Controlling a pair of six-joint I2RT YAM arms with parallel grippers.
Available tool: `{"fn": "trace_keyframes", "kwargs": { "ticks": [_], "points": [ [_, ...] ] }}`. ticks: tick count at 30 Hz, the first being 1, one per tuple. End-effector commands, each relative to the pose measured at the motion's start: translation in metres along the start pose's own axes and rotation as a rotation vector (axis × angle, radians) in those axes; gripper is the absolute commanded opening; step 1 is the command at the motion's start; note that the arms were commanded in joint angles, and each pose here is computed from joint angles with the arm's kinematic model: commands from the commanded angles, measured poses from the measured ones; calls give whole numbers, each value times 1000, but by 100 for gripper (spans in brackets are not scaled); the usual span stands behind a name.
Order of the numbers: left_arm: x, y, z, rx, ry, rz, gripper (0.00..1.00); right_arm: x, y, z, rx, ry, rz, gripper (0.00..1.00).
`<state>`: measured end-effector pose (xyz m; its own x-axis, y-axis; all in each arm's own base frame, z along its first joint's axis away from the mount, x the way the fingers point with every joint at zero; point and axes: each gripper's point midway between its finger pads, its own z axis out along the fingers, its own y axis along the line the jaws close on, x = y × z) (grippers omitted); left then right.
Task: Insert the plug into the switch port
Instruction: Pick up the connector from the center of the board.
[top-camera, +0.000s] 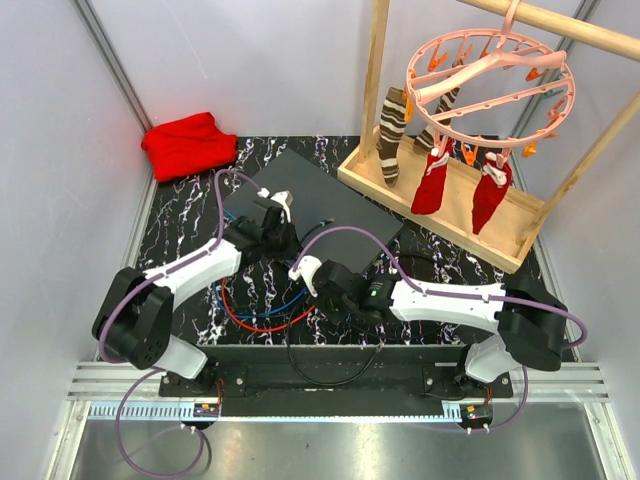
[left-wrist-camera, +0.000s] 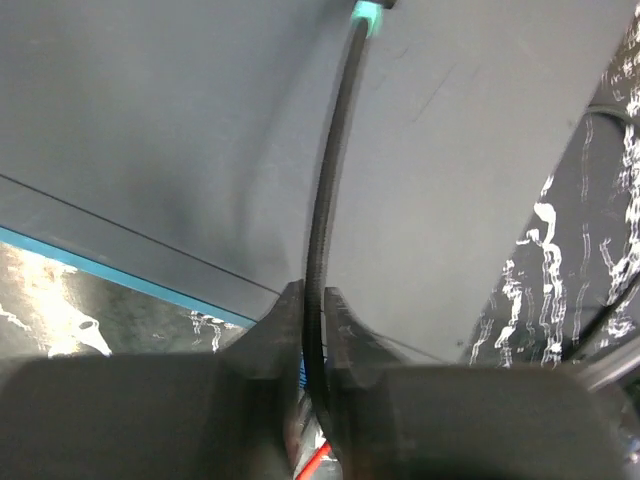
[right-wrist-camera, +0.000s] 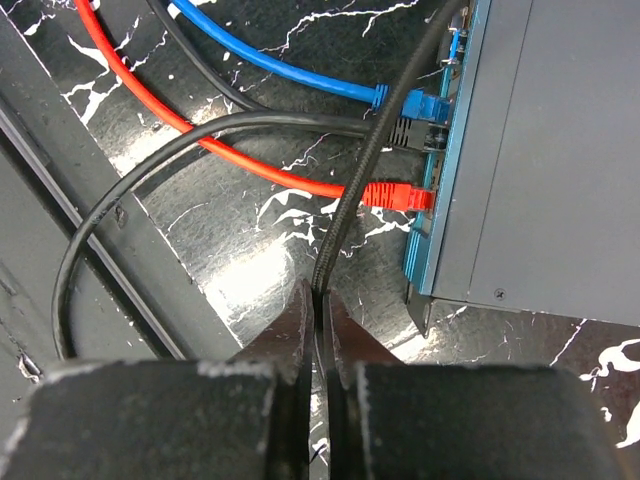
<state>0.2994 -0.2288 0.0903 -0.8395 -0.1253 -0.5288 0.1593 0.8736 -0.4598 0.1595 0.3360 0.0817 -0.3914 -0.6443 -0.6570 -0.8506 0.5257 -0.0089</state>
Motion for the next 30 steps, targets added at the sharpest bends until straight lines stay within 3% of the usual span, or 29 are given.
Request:
{"fn": "trace_keyframes", "kwargs": {
  "ticks": [1, 3, 4, 6, 11, 18, 27, 30],
  "points": [
    [-21, -20, -18, 76, -91, 48, 0, -20, 0, -8, 10, -87, 29, 7],
    [-19, -19, -23, 84, -108, 60, 0, -25, -2, -12, 13, -101, 48, 11],
    [-22, -24, -32, 103, -135, 69, 0, -29, -6, -14, 3, -106, 84, 25],
    [-13, -19, -37, 104, -135, 60, 0, -41, -12, -23, -20, -141, 137, 40],
    [3, -22, -60, 190, -193, 7, 0, -81, -58, -51, -38, -263, 329, 65],
    [16, -30, -90, 302, -266, -56, 0, -128, -113, -72, -40, -426, 618, 75],
    [24, -32, -110, 368, -320, -46, 0, -155, -145, -71, -75, -565, 895, 75],
    [26, -35, -112, 388, -321, -32, 0, -166, -141, -70, -130, -601, 917, 75]
  ]
}}
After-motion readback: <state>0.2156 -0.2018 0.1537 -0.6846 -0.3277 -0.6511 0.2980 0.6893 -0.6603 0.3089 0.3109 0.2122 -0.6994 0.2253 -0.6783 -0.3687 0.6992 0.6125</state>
